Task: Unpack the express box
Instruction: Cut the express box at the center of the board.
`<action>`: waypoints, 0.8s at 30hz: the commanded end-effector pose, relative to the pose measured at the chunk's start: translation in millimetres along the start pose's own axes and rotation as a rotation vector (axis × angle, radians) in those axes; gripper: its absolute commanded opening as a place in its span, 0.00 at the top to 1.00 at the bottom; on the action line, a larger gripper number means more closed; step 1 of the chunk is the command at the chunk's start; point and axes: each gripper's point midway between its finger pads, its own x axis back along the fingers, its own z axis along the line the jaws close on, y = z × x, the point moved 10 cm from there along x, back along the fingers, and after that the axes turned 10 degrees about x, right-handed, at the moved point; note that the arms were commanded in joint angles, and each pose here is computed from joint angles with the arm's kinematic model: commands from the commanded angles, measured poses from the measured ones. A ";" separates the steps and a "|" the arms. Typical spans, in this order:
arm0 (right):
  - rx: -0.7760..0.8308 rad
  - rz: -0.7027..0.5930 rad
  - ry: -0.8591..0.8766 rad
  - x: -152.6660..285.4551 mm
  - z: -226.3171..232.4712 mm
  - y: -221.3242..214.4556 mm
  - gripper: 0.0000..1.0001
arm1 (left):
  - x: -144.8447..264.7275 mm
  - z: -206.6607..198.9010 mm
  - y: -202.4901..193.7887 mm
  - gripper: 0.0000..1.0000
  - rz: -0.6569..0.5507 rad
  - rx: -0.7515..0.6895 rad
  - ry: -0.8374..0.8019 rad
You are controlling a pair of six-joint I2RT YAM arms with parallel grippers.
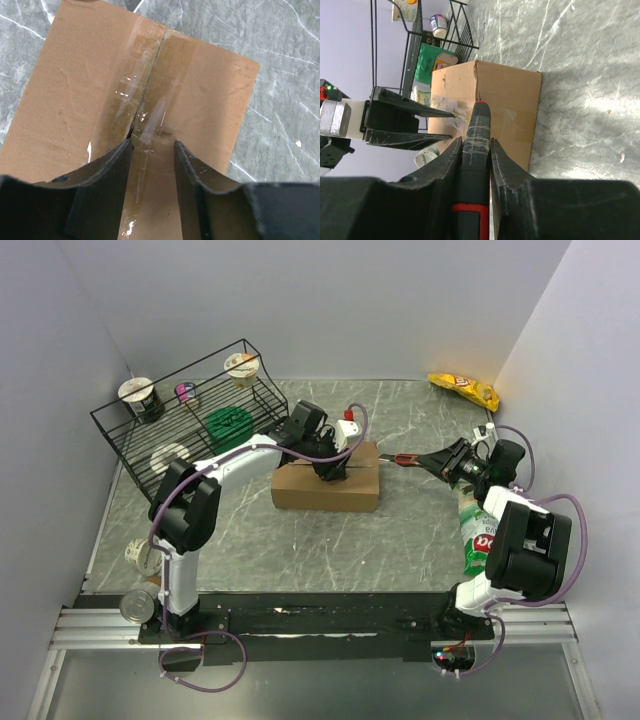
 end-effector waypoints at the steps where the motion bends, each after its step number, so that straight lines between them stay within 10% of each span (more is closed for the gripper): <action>1: -0.078 0.123 0.054 0.7 2.2 -21.0 1.00 | -0.1 6.1 0.2 0.46 0.014 -0.004 0.015; 8: -0.076 0.126 0.056 -2.1 1.8 -13.7 1.00 | 49.9 -34.1 29.1 0.20 -0.130 -0.324 -0.156; 24: -0.063 0.103 0.048 -9.2 -0.5 2.6 1.00 | -4.4 -50.6 -6.5 0.20 -0.065 -0.415 -0.222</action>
